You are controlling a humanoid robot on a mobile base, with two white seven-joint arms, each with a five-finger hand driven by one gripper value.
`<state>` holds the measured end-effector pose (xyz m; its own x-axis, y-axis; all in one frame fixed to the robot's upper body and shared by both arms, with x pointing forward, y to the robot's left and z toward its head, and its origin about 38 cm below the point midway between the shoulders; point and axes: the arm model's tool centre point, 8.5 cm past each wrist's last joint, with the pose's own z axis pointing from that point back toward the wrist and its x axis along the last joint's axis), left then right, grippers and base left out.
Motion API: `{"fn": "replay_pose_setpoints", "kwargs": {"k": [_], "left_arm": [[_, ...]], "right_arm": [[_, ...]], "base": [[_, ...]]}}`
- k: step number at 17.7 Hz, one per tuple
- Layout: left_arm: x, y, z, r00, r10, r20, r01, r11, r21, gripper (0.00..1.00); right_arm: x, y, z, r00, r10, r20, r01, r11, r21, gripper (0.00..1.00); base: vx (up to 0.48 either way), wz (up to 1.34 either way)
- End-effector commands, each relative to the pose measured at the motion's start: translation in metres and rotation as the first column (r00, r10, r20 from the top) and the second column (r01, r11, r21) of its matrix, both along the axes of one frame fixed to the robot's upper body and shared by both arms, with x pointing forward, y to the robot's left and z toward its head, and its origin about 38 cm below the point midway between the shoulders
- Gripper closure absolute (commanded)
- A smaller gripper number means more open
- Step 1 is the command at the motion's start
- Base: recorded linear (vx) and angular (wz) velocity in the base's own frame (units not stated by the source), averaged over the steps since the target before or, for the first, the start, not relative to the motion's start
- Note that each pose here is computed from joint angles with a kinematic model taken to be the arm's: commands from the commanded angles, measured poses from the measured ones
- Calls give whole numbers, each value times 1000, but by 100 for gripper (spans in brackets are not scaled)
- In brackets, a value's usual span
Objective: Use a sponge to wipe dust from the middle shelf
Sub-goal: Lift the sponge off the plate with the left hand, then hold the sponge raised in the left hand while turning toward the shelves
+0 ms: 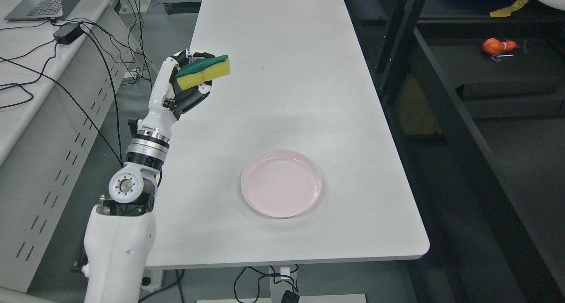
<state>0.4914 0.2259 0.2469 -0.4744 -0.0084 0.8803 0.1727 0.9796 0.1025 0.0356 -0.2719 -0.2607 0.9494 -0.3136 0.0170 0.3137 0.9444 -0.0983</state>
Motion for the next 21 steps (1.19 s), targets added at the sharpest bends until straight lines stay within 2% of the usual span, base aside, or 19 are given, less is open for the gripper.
{"fn": "replay_pose_setpoints", "kwargs": {"k": [1, 5, 21], "left_arm": [[-39, 32, -47, 995, 43, -95, -59, 982, -179, 100], [-49, 32, -44, 994, 35, -100, -53, 983, -175, 99], [-47, 27, -43, 993, 17, -115, -37, 984, -173, 98]], "right_arm": [[6, -12, 1, 1000, 1, 16, -1, 1000, -20, 0], [6, -12, 1, 1000, 0, 17, 0, 1000, -20, 0], [6, -12, 1, 1000, 0, 17, 0, 1000, -20, 0]], "base": [[0, 0], [0, 0], [-64, 16]]}}
